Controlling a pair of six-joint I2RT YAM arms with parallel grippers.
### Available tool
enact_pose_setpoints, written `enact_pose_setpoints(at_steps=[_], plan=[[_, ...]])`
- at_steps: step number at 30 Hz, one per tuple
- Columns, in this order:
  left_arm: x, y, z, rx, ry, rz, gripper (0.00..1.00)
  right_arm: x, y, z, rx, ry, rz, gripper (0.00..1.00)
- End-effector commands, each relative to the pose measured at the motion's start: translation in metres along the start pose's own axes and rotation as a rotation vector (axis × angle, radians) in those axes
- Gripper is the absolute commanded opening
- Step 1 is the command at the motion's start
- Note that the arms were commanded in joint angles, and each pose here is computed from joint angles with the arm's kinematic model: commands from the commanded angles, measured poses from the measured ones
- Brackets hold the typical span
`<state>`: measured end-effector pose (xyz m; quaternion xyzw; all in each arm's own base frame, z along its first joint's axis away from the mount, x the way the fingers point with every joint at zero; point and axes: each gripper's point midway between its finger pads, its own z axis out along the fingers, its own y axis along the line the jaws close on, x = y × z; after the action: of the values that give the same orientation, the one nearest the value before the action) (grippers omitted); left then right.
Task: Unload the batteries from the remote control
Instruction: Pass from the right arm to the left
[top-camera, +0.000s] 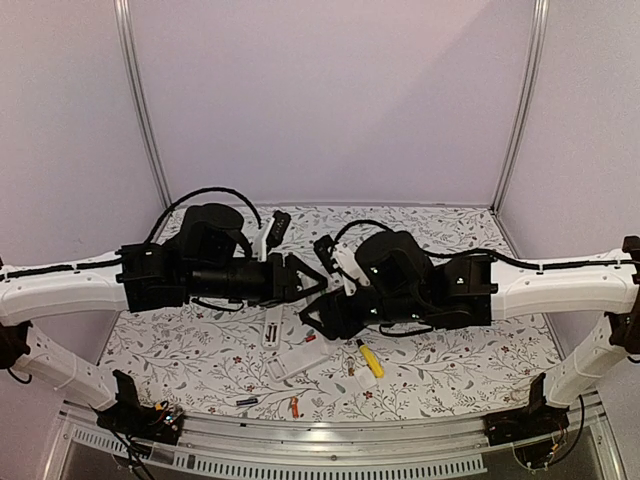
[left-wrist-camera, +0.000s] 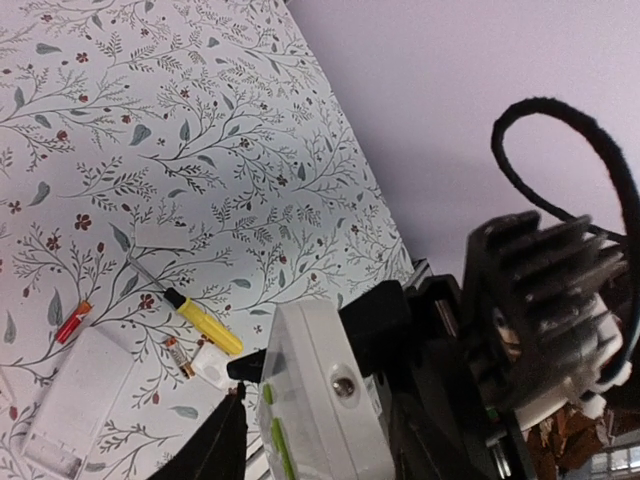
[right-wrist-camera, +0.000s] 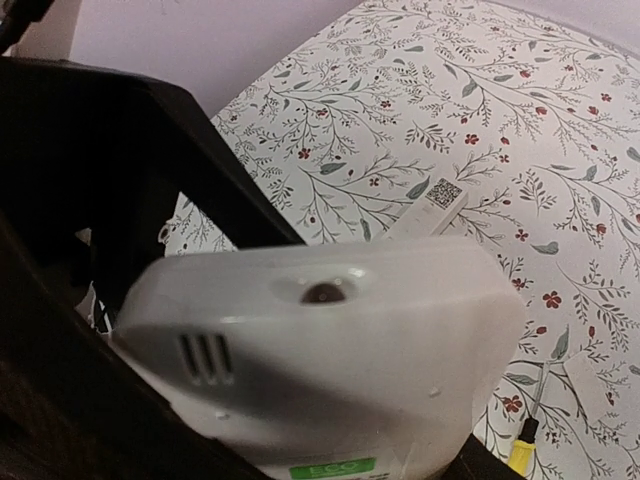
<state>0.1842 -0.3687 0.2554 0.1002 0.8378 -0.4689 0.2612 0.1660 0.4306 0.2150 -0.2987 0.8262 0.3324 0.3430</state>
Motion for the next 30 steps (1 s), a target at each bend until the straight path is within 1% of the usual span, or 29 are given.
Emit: enact_pose_setpoints(at_steps=[1, 11, 14, 15, 16, 19, 20, 21, 23, 25, 26, 30], plan=[[-0.001, 0.008, 0.005, -0.042, 0.013, -0.009, 0.44, -0.002, 0.0, 0.004, 0.04, 0.002, -0.015, 0.24], [0.004, 0.015, 0.012, -0.036, 0.017, -0.055, 0.13, 0.008, -0.01, 0.014, 0.1, 0.041, -0.032, 0.24], [0.004, 0.015, 0.013, -0.016, 0.012, -0.072, 0.06, 0.008, -0.015, 0.015, 0.127, 0.036, -0.027, 0.29], [0.003, 0.015, 0.013, -0.01, 0.008, -0.079, 0.03, 0.007, -0.016, 0.014, 0.135, 0.027, -0.016, 0.32], [0.001, 0.014, 0.012, -0.001, -0.001, -0.084, 0.01, 0.006, -0.017, 0.012, 0.139, 0.018, -0.009, 0.4], [-0.008, 0.015, 0.006, 0.013, -0.044, -0.098, 0.0, 0.0, -0.022, 0.002, 0.153, -0.028, 0.032, 0.75], [-0.013, 0.015, 0.003, 0.016, -0.067, -0.099, 0.0, -0.002, -0.025, -0.001, 0.164, -0.047, 0.057, 0.84], [-0.018, 0.016, 0.0, 0.025, -0.09, -0.094, 0.0, -0.001, -0.031, -0.006, 0.18, -0.065, 0.076, 0.91], [-0.029, 0.024, -0.009, 0.02, -0.144, -0.1, 0.0, 0.0, -0.04, -0.014, 0.197, -0.103, 0.144, 0.97], [-0.044, 0.026, -0.024, 0.053, -0.214, -0.105, 0.0, 0.001, -0.043, -0.021, 0.165, -0.141, 0.231, 0.99], [-0.048, 0.031, -0.03, 0.065, -0.243, -0.109, 0.0, 0.001, -0.042, -0.024, 0.134, -0.161, 0.262, 0.99], [-0.059, 0.024, -0.053, 0.176, -0.339, -0.099, 0.0, -0.016, -0.027, -0.043, -0.077, -0.294, 0.431, 0.99]])
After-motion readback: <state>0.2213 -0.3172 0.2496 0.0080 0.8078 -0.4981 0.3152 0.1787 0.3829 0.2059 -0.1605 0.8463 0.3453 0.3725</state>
